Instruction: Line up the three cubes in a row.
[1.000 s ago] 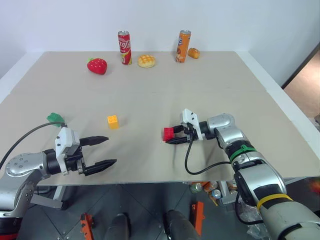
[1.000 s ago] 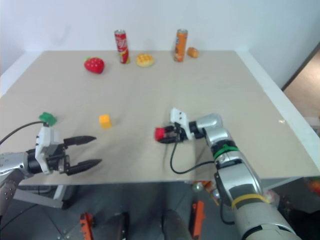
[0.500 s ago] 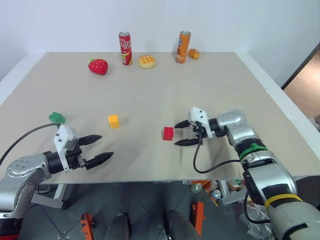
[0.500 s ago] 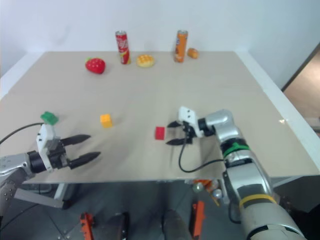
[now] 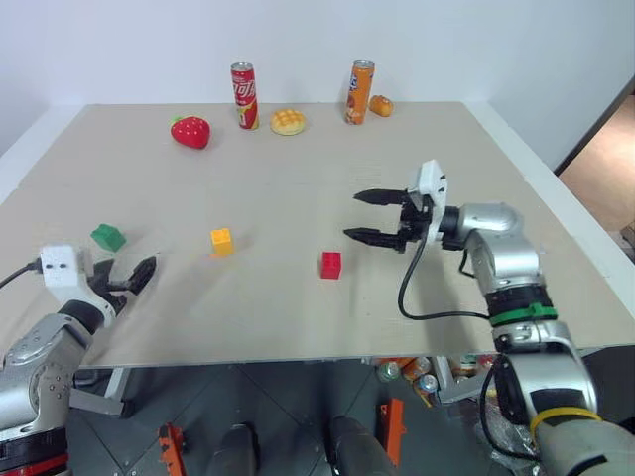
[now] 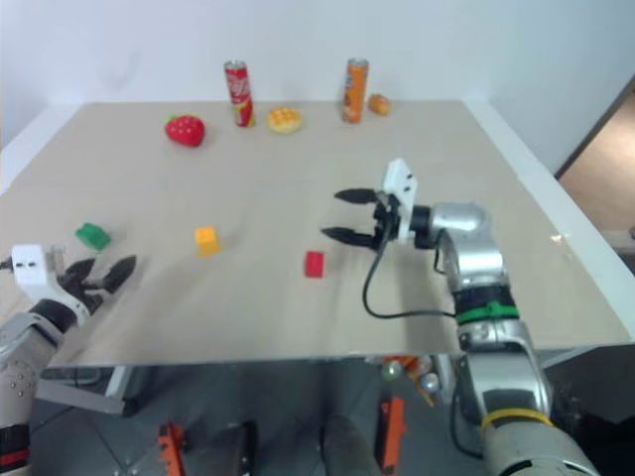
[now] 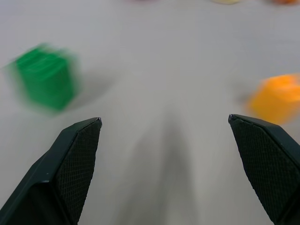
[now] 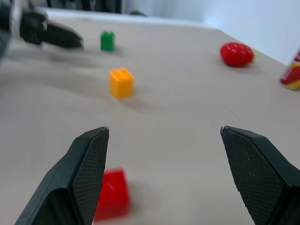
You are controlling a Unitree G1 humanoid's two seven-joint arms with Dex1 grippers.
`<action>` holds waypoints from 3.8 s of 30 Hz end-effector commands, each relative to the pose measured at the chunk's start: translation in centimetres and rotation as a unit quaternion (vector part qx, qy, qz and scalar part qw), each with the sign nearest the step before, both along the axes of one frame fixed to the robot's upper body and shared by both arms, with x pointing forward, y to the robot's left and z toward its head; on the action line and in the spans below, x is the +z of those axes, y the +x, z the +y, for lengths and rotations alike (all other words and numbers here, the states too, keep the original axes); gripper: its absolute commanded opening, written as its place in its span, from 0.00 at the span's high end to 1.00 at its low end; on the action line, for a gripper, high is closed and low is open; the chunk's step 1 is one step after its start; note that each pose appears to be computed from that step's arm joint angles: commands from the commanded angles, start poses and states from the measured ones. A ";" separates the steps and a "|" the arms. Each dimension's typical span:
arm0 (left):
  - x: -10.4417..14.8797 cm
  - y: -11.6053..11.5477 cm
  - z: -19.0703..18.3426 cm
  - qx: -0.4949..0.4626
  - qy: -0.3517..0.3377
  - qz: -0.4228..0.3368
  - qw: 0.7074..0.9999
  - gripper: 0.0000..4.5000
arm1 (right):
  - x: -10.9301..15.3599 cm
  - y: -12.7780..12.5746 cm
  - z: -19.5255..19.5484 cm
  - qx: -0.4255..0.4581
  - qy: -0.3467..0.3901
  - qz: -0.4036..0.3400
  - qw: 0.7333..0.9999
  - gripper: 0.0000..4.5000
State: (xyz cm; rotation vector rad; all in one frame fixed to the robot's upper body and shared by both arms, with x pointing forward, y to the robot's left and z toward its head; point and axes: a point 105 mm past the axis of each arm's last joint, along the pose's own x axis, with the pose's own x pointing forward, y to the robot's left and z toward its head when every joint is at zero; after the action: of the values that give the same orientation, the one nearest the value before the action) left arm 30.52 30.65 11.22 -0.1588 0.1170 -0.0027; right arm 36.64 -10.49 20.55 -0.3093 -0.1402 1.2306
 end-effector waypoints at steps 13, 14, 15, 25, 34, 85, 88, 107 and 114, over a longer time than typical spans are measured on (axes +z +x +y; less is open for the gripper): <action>0.1 3.0 6.0 0.091 0.085 0.041 0.991 0.00 | 0.3 -3.2 3.1 0.030 0.023 -0.009 0.999 0.12; 0.1 3.3 6.2 0.091 0.087 0.042 0.991 0.00 | 0.4 -3.3 3.1 0.030 0.023 -0.009 0.999 0.12; 0.1 3.7 6.2 0.089 0.089 0.044 0.991 0.00 | 0.4 -3.4 3.1 0.031 0.023 -0.011 0.999 0.12; 0.0 7.2 5.7 0.038 0.104 0.059 0.992 0.00 | 1.3 -4.2 2.9 0.029 0.026 -0.020 0.999 0.12; 0.7 10.0 3.6 -0.007 0.123 0.058 0.991 0.00 | 1.5 -4.1 2.6 0.021 0.025 -0.023 0.999 0.12; 4.6 4.2 -20.6 -0.705 0.181 -0.058 0.684 0.70 | 0.0 -4.8 -7.1 -0.097 0.008 0.047 0.994 0.11; 3.9 4.7 -21.2 -0.712 0.194 -0.051 0.673 0.70 | -0.2 -5.1 -6.8 -0.100 0.010 0.045 0.994 0.11; 2.5 7.7 -22.3 -0.673 0.311 -0.033 0.670 0.70 | -0.4 -5.3 -6.0 -0.113 0.027 0.045 0.992 0.11; 2.6 8.6 -21.1 -0.649 0.287 -0.011 0.705 0.70 | -0.6 -5.3 -5.7 -0.111 0.028 0.046 0.992 0.11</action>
State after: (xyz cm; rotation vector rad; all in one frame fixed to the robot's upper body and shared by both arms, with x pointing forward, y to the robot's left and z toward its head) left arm 38.52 9.29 12.31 0.6079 0.2197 -1.4207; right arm 31.71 -16.71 18.64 -0.1903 -0.0001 0.9960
